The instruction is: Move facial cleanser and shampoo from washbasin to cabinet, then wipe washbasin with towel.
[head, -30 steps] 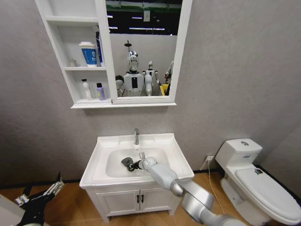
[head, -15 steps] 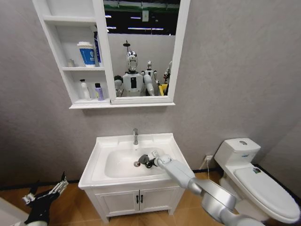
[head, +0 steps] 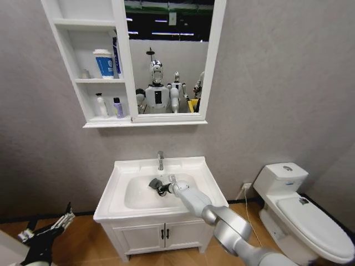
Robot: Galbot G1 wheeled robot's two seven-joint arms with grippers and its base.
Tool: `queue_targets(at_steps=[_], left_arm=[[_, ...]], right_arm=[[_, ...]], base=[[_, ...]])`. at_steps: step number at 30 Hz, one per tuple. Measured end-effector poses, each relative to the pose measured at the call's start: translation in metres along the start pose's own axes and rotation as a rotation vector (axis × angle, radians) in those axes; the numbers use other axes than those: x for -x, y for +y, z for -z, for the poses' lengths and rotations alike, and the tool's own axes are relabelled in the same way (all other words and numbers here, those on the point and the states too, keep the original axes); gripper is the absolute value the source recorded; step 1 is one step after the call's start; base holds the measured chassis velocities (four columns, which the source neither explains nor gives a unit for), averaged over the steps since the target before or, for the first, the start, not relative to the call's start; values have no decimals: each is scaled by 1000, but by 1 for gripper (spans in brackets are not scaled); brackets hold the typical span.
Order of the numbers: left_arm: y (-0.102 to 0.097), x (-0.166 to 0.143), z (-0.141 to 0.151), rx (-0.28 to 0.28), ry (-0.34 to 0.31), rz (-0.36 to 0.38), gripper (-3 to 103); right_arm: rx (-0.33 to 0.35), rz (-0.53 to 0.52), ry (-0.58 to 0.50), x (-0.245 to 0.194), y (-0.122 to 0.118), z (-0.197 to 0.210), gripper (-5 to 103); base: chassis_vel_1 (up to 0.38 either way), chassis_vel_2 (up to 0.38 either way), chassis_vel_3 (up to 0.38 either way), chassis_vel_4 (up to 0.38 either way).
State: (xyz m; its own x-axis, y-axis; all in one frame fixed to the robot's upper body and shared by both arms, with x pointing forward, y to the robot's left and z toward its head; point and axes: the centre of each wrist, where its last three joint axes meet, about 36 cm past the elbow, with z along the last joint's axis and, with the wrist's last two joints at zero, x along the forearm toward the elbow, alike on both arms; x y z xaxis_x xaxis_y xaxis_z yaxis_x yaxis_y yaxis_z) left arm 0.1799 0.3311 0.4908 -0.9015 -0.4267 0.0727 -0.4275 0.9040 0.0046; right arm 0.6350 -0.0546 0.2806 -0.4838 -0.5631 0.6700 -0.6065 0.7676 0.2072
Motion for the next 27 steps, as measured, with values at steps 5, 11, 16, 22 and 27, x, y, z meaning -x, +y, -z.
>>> queue_targets(at_steps=[5, 11, 16, 22, 27], left_arm=[[-1, 2, -1, 0, 2, -11, 96], [-4, 7, -1, 1, 7, -27, 94], [-4, 9, 1, 4, 8, -32, 96], [-5, 9, 3, 6, 9, -38, 97], [-6, 9, 5, 7, 12, -43, 97]], right_arm=[[3, 26, -24, -7, 12, -2, 6], [54, 21, -80, -60, -5, -19, 6], [62, 11, -121, -90, 14, -27, 6], [36, -153, -181, -130, 18, -36, 6], [18, -312, -221, -157, -4, -48, 6]], base=[[0, 0, 0, 0], [0, 0, 0, 0], [0, 0, 0, 0], [0, 0, 0, 0], [0, 0, 0, 0]])
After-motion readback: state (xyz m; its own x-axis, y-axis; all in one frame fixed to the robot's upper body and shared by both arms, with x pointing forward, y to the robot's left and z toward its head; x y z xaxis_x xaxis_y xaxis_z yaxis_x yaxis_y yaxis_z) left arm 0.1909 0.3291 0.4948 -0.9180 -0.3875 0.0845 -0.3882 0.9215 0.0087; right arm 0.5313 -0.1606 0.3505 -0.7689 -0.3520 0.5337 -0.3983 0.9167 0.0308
